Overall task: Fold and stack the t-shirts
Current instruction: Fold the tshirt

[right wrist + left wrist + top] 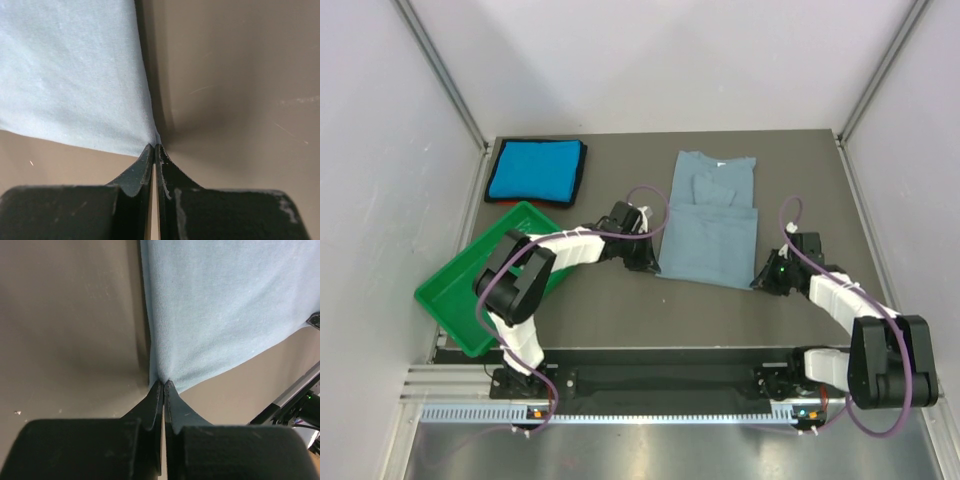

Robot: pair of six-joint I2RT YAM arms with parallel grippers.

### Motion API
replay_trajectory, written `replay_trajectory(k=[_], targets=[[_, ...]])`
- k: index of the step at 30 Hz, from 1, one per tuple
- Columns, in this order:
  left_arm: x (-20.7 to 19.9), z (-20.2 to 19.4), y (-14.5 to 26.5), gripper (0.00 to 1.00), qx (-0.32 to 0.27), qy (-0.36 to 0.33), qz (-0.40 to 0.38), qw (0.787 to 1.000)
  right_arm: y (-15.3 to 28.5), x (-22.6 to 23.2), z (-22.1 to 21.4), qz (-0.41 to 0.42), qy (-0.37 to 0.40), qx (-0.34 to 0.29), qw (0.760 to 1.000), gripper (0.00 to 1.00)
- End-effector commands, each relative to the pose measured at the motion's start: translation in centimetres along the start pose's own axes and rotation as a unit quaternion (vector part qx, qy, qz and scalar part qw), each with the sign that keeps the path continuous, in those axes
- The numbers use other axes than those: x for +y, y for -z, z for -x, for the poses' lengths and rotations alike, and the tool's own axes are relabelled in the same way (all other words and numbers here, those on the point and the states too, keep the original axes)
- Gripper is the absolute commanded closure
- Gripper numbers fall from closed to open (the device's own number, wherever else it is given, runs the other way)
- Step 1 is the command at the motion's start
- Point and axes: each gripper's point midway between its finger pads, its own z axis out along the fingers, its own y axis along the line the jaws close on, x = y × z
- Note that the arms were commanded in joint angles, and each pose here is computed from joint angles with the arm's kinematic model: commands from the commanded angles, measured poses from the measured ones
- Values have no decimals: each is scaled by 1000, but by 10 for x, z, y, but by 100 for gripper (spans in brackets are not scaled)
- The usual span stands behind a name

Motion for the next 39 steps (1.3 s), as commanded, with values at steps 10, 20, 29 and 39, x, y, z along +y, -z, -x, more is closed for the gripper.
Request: replay_trajectory(k=[10,20,29,39], targets=[[-3,4,16,77,-18,1,28,999,15,-2,12,-36,-22,-17,999,71],[-15,6,28,57,-42,56,12,998,19,8,-2,-10,-137,-24,990,54],[-3,-14,3,57,-14,91,15,996,6,1,-15,-3,-173,-28,984,54],[10,-16,-4,80,-9,100,46,994,0,-12,-13,-26,-173,-51,983,72]])
